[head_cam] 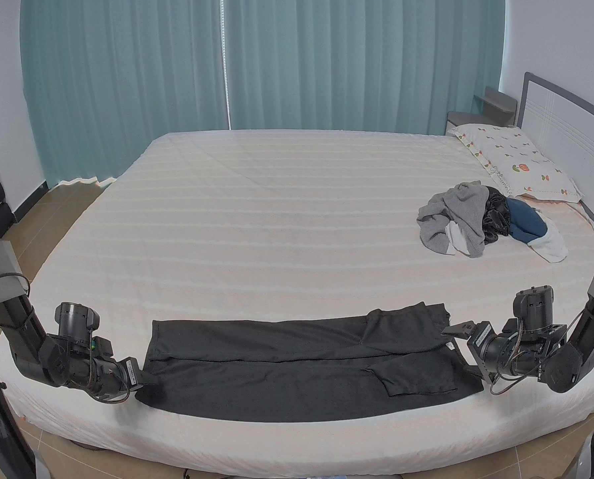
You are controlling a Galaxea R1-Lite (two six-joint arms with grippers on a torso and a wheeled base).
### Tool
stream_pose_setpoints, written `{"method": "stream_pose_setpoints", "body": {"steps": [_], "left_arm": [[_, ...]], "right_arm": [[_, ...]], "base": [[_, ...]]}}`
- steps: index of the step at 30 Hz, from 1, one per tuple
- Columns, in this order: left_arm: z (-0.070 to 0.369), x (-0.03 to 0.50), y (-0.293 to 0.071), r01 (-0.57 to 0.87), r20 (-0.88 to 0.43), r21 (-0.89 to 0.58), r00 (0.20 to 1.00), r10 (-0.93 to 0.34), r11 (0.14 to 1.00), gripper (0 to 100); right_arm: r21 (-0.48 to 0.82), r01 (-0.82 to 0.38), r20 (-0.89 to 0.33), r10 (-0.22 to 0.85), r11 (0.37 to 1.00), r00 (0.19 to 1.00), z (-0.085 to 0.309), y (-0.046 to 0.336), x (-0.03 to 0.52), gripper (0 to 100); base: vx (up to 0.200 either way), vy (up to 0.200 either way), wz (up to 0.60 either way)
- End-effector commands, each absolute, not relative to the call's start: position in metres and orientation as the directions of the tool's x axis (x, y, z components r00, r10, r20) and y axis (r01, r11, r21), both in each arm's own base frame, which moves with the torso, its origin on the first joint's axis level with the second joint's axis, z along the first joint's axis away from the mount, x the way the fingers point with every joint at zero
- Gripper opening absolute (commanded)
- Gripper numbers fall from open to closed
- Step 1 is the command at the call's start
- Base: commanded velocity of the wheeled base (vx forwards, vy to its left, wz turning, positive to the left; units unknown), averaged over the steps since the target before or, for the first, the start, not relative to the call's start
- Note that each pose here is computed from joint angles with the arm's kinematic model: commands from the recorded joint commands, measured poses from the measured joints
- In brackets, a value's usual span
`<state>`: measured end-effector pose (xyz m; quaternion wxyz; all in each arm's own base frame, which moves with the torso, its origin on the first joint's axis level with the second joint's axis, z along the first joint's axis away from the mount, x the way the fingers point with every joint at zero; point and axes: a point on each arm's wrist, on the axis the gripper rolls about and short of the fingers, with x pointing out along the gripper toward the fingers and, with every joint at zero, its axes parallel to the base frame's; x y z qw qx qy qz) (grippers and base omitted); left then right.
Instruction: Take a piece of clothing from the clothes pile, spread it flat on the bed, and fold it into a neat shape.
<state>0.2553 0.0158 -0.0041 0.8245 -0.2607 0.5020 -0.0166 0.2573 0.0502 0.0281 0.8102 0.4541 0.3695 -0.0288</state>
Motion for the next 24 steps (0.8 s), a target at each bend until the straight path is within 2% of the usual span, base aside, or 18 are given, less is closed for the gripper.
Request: {"method": "stream_pose_setpoints", "body": {"steps": [1, 11, 16, 17, 24], "left_arm": [[-0.004, 0.254, 0.018, -0.236, -0.823, -0.438, 0.493, -0.282, 0.867, 0], [-0.005, 0.248, 0.023, -0.224, -0.848, -0.406, 0.454, -0.274, 0.886, 0], [-0.004, 0.250, 0.024, -0.225, -0.847, -0.405, 0.458, -0.271, 0.886, 0], [-0.003, 0.251, 0.024, -0.226, -0.844, -0.407, 0.464, -0.269, 0.885, 100], [0.010, 0.252, 0.030, -0.217, -0.812, -0.429, 0.517, -0.269, 0.877, 100]], "right_arm": [[0.715, 0.383, -0.625, 0.290, 0.586, 0.724, 0.028, 0.050, 0.257, 100], [0.716, 0.386, -0.623, 0.283, 0.581, 0.729, 0.029, 0.047, 0.258, 100], [0.716, 0.386, -0.623, 0.283, 0.581, 0.729, 0.029, 0.047, 0.258, 100], [0.715, 0.387, -0.624, 0.283, 0.582, 0.728, 0.028, 0.047, 0.258, 100], [0.719, 0.383, -0.618, 0.282, 0.580, 0.734, 0.030, 0.047, 0.259, 100]], "base": [[0.000, 0.000, 0.00], [0.000, 0.000, 0.00], [0.000, 0.000, 0.00], [0.000, 0.000, 0.00], [0.000, 0.000, 0.00]]}}
